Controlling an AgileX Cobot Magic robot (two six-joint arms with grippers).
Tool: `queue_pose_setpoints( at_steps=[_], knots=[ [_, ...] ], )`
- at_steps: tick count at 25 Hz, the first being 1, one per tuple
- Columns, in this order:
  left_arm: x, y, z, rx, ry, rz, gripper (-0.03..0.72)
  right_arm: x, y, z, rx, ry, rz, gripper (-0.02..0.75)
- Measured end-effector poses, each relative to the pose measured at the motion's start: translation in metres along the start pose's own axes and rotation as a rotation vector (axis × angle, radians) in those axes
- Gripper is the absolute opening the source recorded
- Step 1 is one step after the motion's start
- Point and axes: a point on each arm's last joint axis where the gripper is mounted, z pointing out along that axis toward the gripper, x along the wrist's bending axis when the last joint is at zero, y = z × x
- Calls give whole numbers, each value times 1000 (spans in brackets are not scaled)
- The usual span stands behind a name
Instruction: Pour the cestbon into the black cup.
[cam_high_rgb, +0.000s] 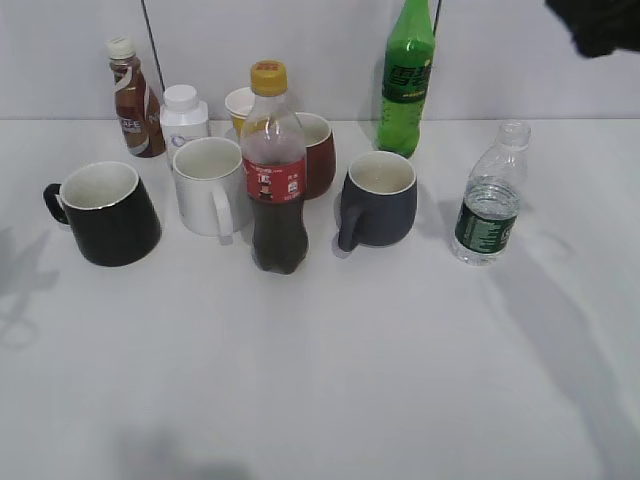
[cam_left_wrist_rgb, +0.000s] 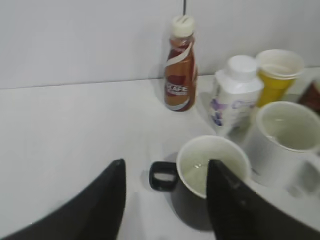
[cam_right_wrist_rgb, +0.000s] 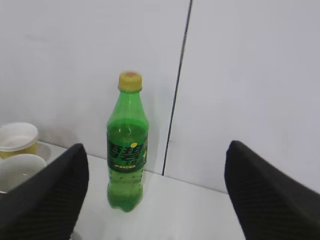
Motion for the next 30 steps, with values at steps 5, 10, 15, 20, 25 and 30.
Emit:
queue_pose_setpoints(
  at_steps=[5,10,15,20,25,30],
  knots=[
    [-2,14,-75,-48,-26,12,519,9,36,-55,75,-31,1,631],
    [-4,-4,-134,-2,-50,21,552,23,52,-122,200,-55,-8,613],
    [-5,-30,-174,66,-62,12,538,22,40,-187,425,-59,6,600],
    [-2,-60,-204,161,-22,-13,500,15,2,-240,656,-69,-2,599],
    [3,-78,-226,113,26,-4,497,11,-30,-276,597,-45,6,596],
    [2,-78,-223,58,25,-4,497,15,-36,-287,416,47,-44,592]
  ],
)
